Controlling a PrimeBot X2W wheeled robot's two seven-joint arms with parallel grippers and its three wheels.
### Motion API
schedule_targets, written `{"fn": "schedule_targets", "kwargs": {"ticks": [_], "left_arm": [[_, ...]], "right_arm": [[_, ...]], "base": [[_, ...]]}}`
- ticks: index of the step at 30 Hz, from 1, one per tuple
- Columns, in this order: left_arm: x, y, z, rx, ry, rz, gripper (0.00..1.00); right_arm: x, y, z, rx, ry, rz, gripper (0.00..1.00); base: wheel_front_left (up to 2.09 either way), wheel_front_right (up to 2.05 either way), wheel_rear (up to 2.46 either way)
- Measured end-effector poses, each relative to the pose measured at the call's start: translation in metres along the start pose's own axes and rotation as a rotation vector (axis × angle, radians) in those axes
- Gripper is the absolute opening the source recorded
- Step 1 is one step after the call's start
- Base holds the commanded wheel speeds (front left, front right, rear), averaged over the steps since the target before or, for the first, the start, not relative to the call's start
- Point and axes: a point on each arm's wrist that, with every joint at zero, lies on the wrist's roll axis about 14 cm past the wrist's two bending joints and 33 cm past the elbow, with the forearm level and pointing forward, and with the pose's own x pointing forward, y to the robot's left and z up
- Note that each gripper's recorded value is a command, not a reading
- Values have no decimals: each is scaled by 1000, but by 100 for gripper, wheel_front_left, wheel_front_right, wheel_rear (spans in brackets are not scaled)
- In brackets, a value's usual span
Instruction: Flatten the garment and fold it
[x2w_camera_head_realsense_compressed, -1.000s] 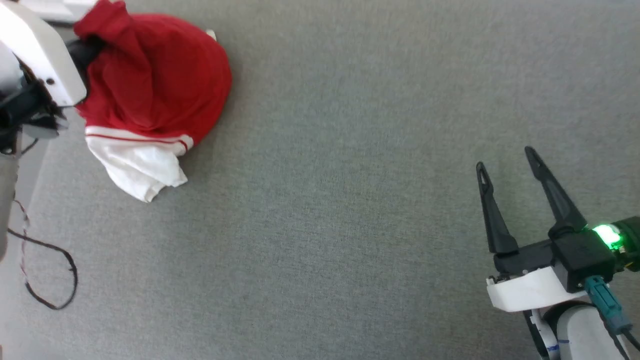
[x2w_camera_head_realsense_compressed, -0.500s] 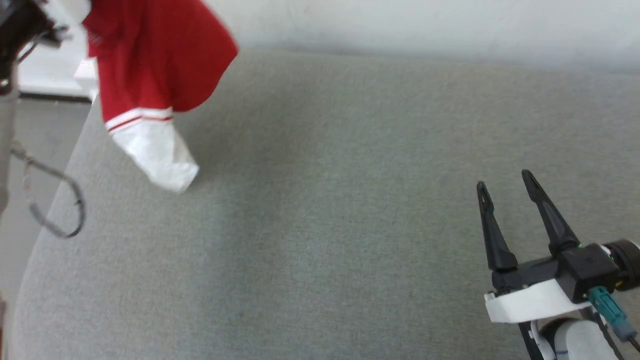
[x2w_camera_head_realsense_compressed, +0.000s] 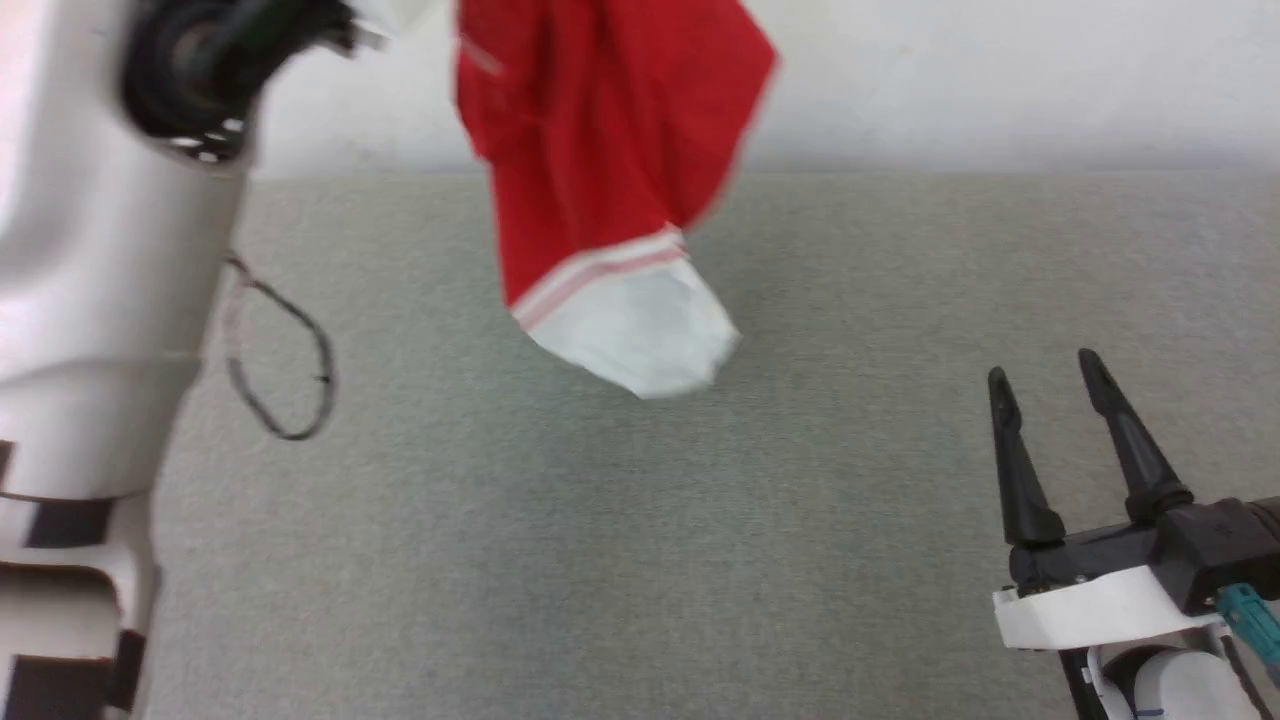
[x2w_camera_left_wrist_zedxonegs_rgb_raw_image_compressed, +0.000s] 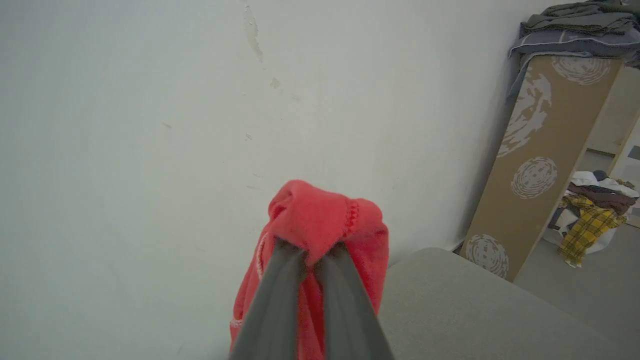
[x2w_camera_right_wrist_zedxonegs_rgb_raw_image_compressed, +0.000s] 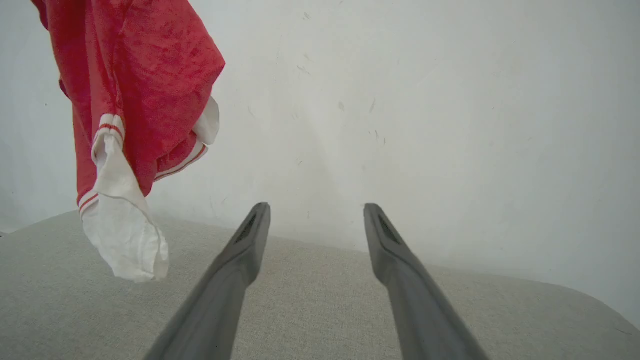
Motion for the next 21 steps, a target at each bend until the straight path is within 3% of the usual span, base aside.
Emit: {"fn": "schedule_targets", "kwargs": {"ticks": [7,13,16,21], "left_arm": [[26,-60,-16,-31,-21,-140,0],[37,-107,-66,-169,-29,-230,0],[38,-123,-102,-239,-4,-239,0],[21,-149,-209,-299,232,-217,0]], "right_arm": [[-14,-29,10,-33,-15,-88,100],[-25,-50,11,-56,-7,-153,100],[-29,-56,10,-56,1,-173,100],[-33,-62,5,-56,19,-191,100]], "base": [[0,0,0],[0,0,0],[0,0,0],[0,0,0]]}}
